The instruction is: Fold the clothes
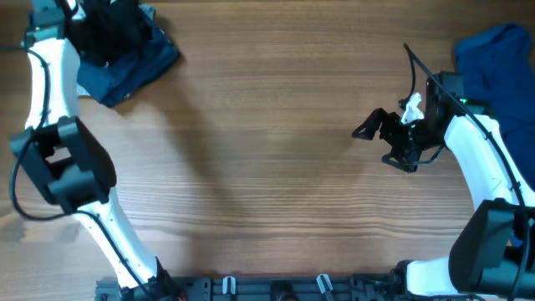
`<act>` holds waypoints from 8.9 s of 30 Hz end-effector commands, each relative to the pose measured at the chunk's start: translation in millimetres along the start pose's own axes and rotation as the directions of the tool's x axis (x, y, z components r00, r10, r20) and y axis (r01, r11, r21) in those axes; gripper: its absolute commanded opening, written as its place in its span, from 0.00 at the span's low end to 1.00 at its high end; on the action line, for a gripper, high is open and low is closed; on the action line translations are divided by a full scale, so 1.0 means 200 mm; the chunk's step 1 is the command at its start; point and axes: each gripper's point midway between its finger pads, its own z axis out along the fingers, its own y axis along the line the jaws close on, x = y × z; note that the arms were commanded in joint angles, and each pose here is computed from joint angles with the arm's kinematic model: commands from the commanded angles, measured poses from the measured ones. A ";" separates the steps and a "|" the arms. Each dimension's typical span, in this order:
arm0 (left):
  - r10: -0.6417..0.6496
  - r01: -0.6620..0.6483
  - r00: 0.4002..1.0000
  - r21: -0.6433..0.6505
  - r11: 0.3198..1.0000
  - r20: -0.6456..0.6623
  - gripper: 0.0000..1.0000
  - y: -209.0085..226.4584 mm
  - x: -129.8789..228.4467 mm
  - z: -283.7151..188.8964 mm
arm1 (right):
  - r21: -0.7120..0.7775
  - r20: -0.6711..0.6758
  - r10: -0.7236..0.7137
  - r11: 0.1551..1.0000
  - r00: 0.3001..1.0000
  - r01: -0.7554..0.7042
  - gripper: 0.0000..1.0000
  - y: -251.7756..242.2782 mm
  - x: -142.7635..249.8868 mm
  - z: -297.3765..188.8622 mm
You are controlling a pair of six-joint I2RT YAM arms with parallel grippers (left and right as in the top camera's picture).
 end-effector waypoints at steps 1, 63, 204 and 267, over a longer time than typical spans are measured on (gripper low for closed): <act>0.003 -0.003 1.000 -0.010 1.000 0.003 0.21 -0.01 -0.02 -0.12 | -0.015 -0.014 -0.012 1.000 1.000 0.012 1.00 0.00 0.00 0.01; 0.087 -0.099 0.780 -0.015 0.995 0.619 1.00 -0.27 -0.76 -1.15 | -0.067 0.081 -0.018 0.997 0.997 0.023 0.97 0.09 -0.08 -0.05; 0.180 -0.304 0.839 0.169 0.937 0.513 1.00 -0.29 1.06 -2.28 | 0.304 0.940 -0.342 0.815 -0.013 0.493 1.00 -0.04 0.21 -0.53; 0.054 -0.376 0.763 0.373 0.848 0.644 1.00 -0.25 1.42 -1.28 | 0.303 0.940 -0.342 0.816 -0.011 0.493 1.00 -0.04 0.21 -0.52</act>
